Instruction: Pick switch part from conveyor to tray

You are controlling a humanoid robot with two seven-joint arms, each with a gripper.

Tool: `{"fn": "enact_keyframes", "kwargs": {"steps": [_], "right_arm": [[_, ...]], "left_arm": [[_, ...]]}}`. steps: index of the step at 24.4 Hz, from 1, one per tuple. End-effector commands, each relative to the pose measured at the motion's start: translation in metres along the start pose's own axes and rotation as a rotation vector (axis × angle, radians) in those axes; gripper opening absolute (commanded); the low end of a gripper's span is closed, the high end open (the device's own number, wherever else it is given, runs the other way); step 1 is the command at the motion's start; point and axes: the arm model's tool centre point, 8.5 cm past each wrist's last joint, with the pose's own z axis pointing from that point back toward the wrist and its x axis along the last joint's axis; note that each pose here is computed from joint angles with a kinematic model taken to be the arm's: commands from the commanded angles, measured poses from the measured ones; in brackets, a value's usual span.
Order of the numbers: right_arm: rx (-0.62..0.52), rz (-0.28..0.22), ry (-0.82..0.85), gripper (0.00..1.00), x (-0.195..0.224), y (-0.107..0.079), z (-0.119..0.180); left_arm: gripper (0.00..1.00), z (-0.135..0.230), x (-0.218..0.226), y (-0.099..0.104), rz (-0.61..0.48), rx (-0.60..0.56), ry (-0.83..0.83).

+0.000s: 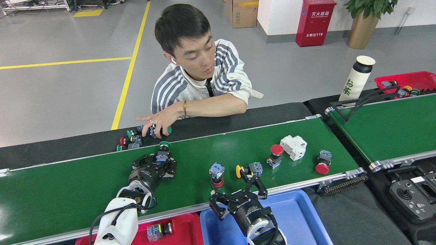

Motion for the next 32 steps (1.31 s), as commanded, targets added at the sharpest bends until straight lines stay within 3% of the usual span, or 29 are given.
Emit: {"fn": "enact_keyframes", "kwargs": {"steps": [1,4,7,14,15,17,18,19,20,22,23,28,32], "right_arm": [[-0.012,0.003,-0.012,0.99,0.005,-0.007,-0.007],[0.004,0.027,-0.003,0.93,0.012,-0.004,-0.013],[0.011,0.067,-0.027,0.70,0.024,-0.004,-0.021],[0.014,0.073,-0.051,0.72,0.026,-0.011,-0.035],[0.016,0.082,-0.050,0.67,0.025,-0.012,-0.038],[0.038,0.092,-0.053,0.25,0.023,-0.007,-0.041],[0.044,0.094,-0.055,0.13,0.022,-0.005,-0.041],[0.049,0.096,-0.058,0.05,0.022,-0.004,-0.041],[0.049,0.097,-0.061,0.02,0.023,-0.003,-0.041],[0.041,0.098,-0.065,0.02,0.026,-0.006,-0.041],[0.028,0.097,-0.070,0.02,0.027,-0.008,-0.040],[-0.060,0.085,-0.160,0.02,0.050,-0.029,-0.026],[-0.090,0.082,-0.316,0.02,0.079,-0.027,0.009]], "left_arm": [[0.09,0.005,-0.011,0.019,-0.010,0.067,-0.001],[0.10,0.048,-0.029,0.002,-0.006,0.112,-0.037],[0.10,0.116,-0.034,-0.023,-0.027,0.141,-0.137],[0.11,0.225,-0.027,-0.070,-0.060,0.110,-0.268],[0.11,0.239,-0.030,-0.077,-0.070,0.096,-0.282],[0.11,0.256,-0.028,-0.088,-0.078,0.064,-0.318],[0.13,0.259,-0.029,-0.090,-0.082,0.054,-0.320],[0.17,0.260,-0.030,-0.092,-0.088,0.043,-0.325],[0.28,0.261,-0.030,-0.093,-0.088,0.039,-0.324],[0.72,0.262,-0.030,-0.094,-0.075,0.044,-0.311],[1.00,0.262,-0.030,-0.094,-0.072,0.046,-0.310],[1.00,0.270,-0.047,-0.096,-0.015,0.066,-0.219],[1.00,0.290,-0.078,-0.102,0.057,0.089,-0.019]]}}
